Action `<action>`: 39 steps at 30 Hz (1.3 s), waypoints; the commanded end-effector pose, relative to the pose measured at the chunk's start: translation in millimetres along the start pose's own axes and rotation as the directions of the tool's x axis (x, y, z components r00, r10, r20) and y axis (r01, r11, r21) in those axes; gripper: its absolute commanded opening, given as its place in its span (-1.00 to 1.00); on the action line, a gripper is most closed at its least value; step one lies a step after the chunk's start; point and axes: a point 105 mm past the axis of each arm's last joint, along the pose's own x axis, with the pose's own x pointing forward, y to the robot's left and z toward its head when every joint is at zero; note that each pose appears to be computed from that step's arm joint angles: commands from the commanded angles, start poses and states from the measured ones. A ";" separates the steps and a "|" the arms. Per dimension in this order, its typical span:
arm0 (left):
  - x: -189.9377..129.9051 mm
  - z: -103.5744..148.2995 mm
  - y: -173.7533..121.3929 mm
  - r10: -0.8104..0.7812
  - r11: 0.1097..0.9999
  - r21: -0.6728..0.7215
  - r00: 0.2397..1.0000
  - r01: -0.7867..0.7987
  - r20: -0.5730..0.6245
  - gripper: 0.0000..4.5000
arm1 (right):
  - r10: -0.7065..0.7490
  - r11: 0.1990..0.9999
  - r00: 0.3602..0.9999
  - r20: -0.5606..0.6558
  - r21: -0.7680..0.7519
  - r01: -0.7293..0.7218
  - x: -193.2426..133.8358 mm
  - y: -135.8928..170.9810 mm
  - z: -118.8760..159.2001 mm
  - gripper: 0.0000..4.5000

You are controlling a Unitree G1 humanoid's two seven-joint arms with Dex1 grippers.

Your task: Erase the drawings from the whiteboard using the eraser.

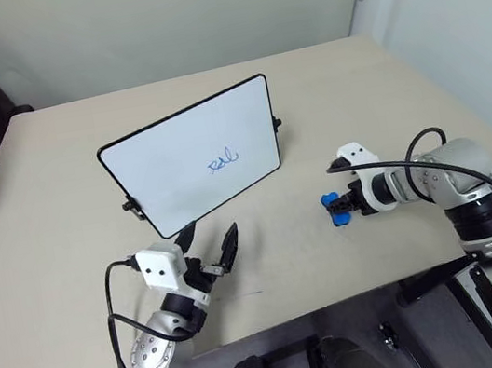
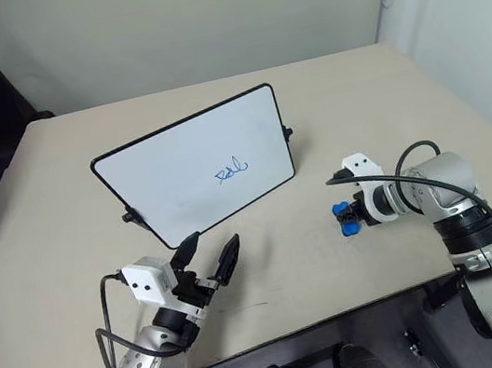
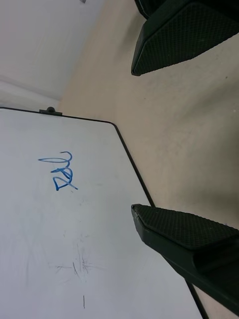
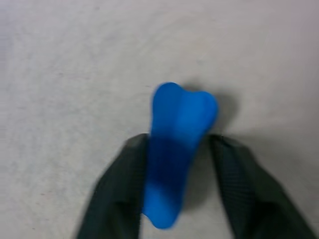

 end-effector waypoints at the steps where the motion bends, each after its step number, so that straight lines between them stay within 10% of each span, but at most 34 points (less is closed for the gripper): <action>1: 0.7 15.6 -5.4 -0.018 0.999 0.030 0.998 0.017 0.061 1.00 | 0.000 1.000 1.000 0.019 -0.005 0.000 -3.6 -0.2 4.3 -0.54; 9: 3.9 14.2 -4.8 -0.025 0.999 0.032 0.998 0.023 0.060 1.00 | -0.010 1.000 0.997 0.072 -0.010 0.011 -20.3 -1.1 5.7 -0.54; 20: 6.9 16.1 -4.7 -0.031 0.999 0.043 0.997 0.028 0.067 1.00 | 0.137 0.990 0.884 0.448 -0.101 -0.103 -60.7 44.1 62.6 -0.54; 39: 9.9 19.4 -3.8 -0.036 0.998 0.047 0.996 0.032 0.081 1.00 | 0.175 0.984 0.721 0.671 -0.131 -0.117 -37.1 80.9 119.3 -0.75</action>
